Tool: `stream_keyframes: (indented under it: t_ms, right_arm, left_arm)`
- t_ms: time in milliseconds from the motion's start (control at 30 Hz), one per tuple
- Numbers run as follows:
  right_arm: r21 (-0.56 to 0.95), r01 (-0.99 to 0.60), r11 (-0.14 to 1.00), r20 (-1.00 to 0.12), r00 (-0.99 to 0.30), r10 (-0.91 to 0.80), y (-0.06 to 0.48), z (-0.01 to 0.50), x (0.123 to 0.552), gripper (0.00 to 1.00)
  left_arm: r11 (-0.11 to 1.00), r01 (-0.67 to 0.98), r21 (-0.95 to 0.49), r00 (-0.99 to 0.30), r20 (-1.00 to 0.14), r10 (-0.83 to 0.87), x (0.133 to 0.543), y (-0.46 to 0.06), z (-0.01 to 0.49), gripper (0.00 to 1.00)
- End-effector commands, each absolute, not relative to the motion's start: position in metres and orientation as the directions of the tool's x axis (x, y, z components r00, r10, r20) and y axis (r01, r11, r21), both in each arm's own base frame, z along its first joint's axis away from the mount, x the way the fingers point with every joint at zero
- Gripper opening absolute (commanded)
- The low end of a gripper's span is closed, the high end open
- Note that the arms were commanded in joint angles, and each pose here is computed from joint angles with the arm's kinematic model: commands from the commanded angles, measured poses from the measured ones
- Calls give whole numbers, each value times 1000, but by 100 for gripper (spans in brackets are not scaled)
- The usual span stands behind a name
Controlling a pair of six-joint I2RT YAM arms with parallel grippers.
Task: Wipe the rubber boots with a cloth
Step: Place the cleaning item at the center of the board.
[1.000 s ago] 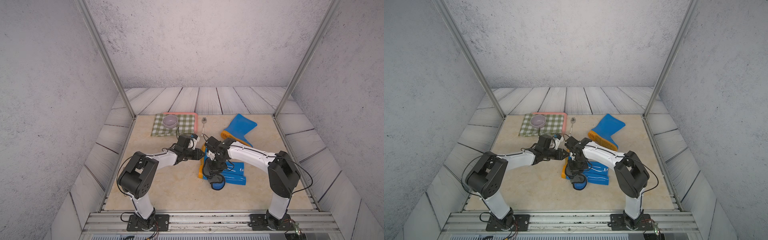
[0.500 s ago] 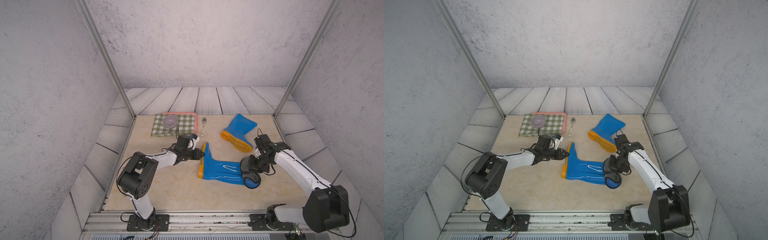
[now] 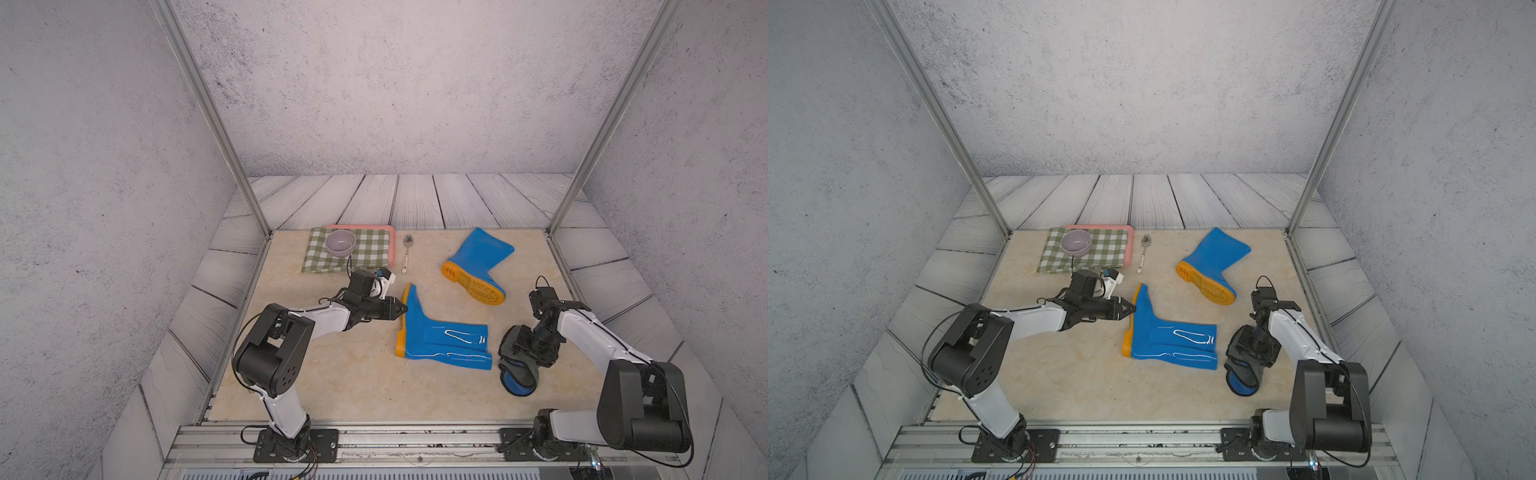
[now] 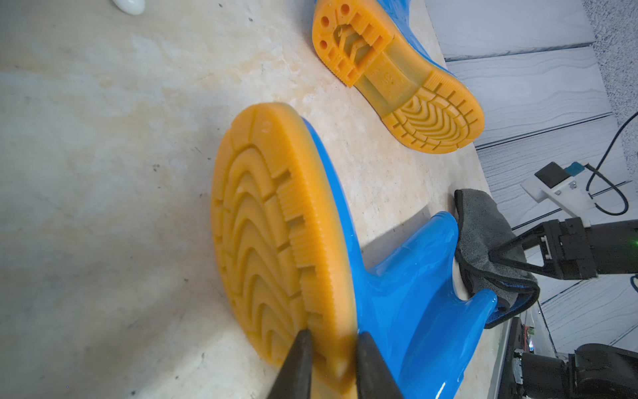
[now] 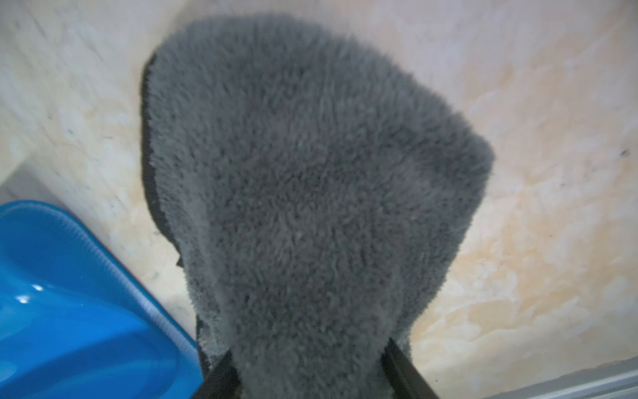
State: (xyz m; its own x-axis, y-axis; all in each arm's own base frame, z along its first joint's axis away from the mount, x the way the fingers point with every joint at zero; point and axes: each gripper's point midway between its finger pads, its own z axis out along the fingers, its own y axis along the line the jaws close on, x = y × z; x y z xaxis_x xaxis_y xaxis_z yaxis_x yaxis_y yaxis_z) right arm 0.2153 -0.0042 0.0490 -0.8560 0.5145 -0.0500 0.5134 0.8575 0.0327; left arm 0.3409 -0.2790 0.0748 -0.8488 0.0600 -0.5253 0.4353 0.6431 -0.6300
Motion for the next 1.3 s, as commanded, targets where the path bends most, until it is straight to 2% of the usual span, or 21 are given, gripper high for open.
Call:
stream_keyframes:
  t_ms: [0,33,100,333,433,533,700,867,1067,1167,1267]
  right_arm:
    - [36,516,856,-273,-819,505,-22,86,238,63]
    - [69,500,863,-341,-801,492,-20,103,242,72]
    - [154,459,875,-401,-780,480,-7,126,241,78]
    - [395,360,845,-301,-818,489,43,149,190,82]
    - [297,396,869,-266,-840,473,31,142,155,85]
    - [235,442,866,-351,-792,500,10,156,136,90]
    - [195,513,836,-465,-702,539,-15,184,125,91]
    - [168,537,827,-594,-615,520,-34,226,138,95]
    - [180,463,868,-671,-588,452,-30,279,191,96]
    - [248,395,885,-617,-640,459,-8,287,210,95]
    - [384,344,857,-489,-711,505,26,262,216,93]
  left_arm:
    - [842,197,-502,-961,-271,63,306,-221,-18,24]
    - [842,196,-502,-960,-273,61,307,-221,-18,24]
    - [842,196,-502,-960,-272,61,307,-221,-18,23]
    - [848,181,-498,-963,-264,51,305,-218,-19,24]
    - [852,174,-495,-963,-264,43,305,-217,-19,24]
    - [856,171,-488,-962,-271,38,304,-215,-16,24]
    - [863,162,-479,-963,-269,31,301,-212,-16,24]
    - [867,166,-469,-960,-277,34,301,-213,-13,24]
    - [870,168,-463,-960,-278,37,301,-214,-13,24]
    - [872,171,-460,-959,-279,40,301,-214,-12,24]
    - [872,170,-459,-961,-275,42,301,-215,-13,24]
